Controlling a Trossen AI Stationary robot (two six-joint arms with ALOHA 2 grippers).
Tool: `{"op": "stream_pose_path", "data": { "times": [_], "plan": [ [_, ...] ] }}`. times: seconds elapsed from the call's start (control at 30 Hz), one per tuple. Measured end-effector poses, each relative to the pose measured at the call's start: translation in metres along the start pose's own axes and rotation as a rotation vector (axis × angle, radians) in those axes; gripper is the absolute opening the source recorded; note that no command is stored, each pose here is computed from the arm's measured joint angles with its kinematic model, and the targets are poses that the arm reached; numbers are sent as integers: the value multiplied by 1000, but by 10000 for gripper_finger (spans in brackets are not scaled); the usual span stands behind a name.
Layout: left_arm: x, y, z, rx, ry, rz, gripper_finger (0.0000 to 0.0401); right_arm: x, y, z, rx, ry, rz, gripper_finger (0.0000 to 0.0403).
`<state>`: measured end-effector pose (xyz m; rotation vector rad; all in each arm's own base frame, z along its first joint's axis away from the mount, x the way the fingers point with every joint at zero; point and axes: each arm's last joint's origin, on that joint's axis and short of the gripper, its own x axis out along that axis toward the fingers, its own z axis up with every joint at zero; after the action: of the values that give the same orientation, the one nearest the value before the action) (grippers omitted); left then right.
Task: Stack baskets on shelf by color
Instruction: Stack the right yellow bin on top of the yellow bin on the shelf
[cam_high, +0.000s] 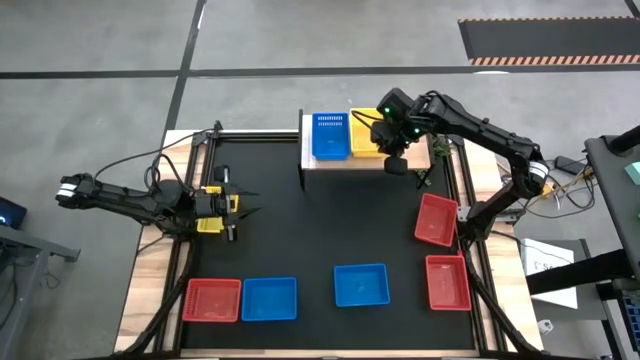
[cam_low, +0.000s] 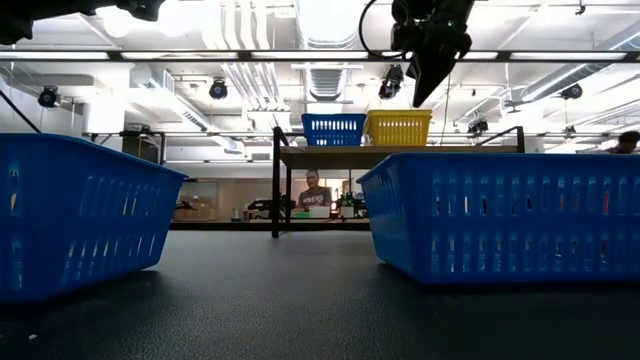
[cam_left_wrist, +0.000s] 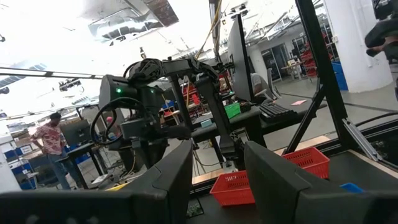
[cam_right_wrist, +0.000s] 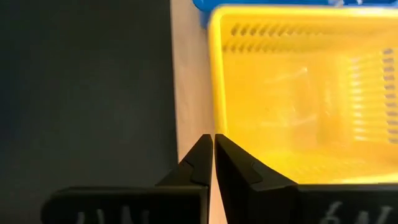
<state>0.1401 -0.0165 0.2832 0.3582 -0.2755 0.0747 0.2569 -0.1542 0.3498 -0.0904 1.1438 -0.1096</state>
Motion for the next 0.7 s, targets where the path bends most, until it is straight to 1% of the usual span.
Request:
{"op": "stream_pose_path", "data": {
  "times": [0.43, 0.7],
  "plan": [
    [0, 0, 0, -2, -1, 0, 130, 0, -2, -4, 14, 70, -71, 9],
    [0, 0, 0, -2, -1, 0, 130, 0, -2, -4, 33, 66, -65, 9]
  ]
}}
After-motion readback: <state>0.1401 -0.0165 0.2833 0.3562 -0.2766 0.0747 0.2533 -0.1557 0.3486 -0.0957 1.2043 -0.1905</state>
